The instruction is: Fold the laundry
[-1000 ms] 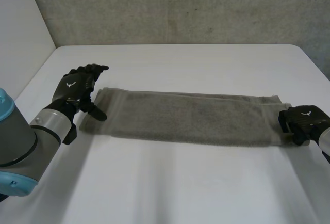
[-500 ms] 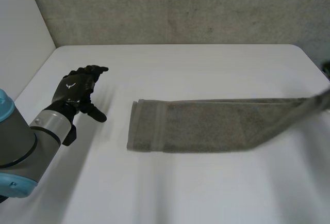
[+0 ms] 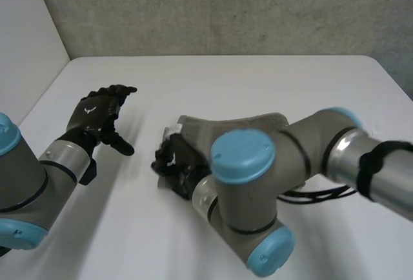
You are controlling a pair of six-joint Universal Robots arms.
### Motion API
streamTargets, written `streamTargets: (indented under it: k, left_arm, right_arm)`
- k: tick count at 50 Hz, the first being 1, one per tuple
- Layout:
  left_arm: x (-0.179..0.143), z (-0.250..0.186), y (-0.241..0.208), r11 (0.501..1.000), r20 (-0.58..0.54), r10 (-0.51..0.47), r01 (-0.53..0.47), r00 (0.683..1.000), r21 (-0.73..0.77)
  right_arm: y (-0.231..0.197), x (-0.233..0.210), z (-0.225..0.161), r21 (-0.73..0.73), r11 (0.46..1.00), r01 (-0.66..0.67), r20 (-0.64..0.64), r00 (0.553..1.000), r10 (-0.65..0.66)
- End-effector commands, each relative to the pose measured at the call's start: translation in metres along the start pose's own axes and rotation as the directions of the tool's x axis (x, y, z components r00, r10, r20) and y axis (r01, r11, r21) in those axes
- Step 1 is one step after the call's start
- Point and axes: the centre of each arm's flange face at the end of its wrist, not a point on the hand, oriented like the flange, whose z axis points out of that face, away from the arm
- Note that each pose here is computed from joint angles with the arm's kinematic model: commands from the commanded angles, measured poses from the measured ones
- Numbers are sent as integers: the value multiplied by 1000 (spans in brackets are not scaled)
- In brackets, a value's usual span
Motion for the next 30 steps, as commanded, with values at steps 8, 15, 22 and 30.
streamTargets:
  k: [8, 15, 22, 30]
  left_arm:
    - [2, -1, 4, 1000, -6, -1, 1, 1000, -10]
    - [8, -4, 6, 1000, -21, 0, 0, 1000, -14]
    - [8, -3, 7, 1000, -23, 2, -3, 1000, -11]
    - [12, -4, 10, 1000, -33, 2, -3, 999, -18]
  right_arm:
    - [-1, 95, -57, 72, 939, -335, -211, 916, 343]
    - [57, 102, -81, -58, 871, -488, -274, 847, 456]
    - [129, 96, -101, -197, 787, -584, -297, 801, 520]
    - [156, 110, -99, -227, 842, -490, -356, 846, 396]
